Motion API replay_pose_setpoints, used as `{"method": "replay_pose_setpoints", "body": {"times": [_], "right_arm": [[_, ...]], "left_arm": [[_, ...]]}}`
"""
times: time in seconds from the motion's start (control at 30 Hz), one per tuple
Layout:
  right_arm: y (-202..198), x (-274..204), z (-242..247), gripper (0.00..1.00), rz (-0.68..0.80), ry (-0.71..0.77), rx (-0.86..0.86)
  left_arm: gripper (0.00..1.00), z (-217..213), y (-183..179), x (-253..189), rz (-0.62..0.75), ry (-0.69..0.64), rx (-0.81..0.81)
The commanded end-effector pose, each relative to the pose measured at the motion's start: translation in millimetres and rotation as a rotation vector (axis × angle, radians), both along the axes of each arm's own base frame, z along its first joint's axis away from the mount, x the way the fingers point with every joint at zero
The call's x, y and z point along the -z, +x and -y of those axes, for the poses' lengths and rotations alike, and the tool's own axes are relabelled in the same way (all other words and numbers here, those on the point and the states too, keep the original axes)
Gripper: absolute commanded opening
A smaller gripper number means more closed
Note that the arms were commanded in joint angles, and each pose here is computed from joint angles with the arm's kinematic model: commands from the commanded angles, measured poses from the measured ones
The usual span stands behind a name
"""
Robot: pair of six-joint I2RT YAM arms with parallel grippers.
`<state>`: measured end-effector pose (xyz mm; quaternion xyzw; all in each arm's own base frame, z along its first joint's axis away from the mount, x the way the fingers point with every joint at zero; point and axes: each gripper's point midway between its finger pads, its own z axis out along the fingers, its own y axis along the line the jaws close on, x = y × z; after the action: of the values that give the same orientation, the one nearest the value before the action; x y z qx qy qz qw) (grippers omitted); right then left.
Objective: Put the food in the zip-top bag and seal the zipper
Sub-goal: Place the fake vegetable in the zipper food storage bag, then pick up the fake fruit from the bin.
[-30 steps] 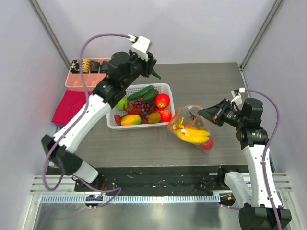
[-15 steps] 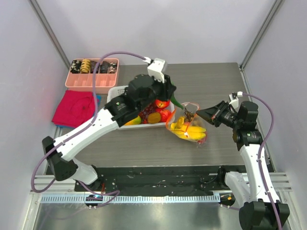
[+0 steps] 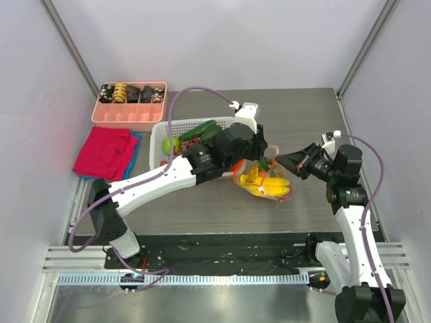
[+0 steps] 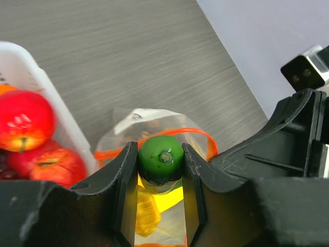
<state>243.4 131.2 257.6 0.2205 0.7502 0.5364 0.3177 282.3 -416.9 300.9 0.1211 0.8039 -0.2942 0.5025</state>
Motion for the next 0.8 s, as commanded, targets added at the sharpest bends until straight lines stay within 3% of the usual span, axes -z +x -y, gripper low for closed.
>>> {"method": "replay_pose_setpoints", "body": {"times": [0.0,0.1,0.17,0.2,0.27,0.37,0.43,0.47,0.63,0.77], "right_arm": [[5,-17,0,0.01,0.062,0.014,0.006],[4,-25,1,0.01,0.079,0.018,-0.007],[3,-28,1,0.01,0.083,0.024,-0.014],[3,-28,1,0.01,0.082,0.025,-0.015],[2,-26,1,0.01,0.079,0.026,-0.017],[3,-21,1,0.01,0.068,0.022,-0.021],[4,-18,2,0.01,0.060,0.020,-0.021],[4,-17,2,0.01,0.062,0.016,-0.018],[6,-17,3,0.01,0.065,0.002,-0.016],[5,-16,4,0.01,0.066,-0.016,-0.019]], "left_arm": [[0.36,16,2,-8,-0.015,-0.067,-0.028],[0.79,-5,-8,-11,0.002,0.024,0.064],[0.89,-49,12,-24,-0.028,-0.038,0.064],[0.91,-55,8,-29,-0.060,-0.078,0.135],[0.94,-92,28,-46,0.001,-0.064,0.176],[0.98,-127,55,-45,0.096,0.072,0.167],[0.98,-139,68,-31,0.083,0.158,0.176],[0.96,-142,74,-33,0.133,0.219,0.213],[0.96,-135,115,15,0.090,0.361,0.228],[0.90,-119,127,36,0.025,0.347,0.262]]}}
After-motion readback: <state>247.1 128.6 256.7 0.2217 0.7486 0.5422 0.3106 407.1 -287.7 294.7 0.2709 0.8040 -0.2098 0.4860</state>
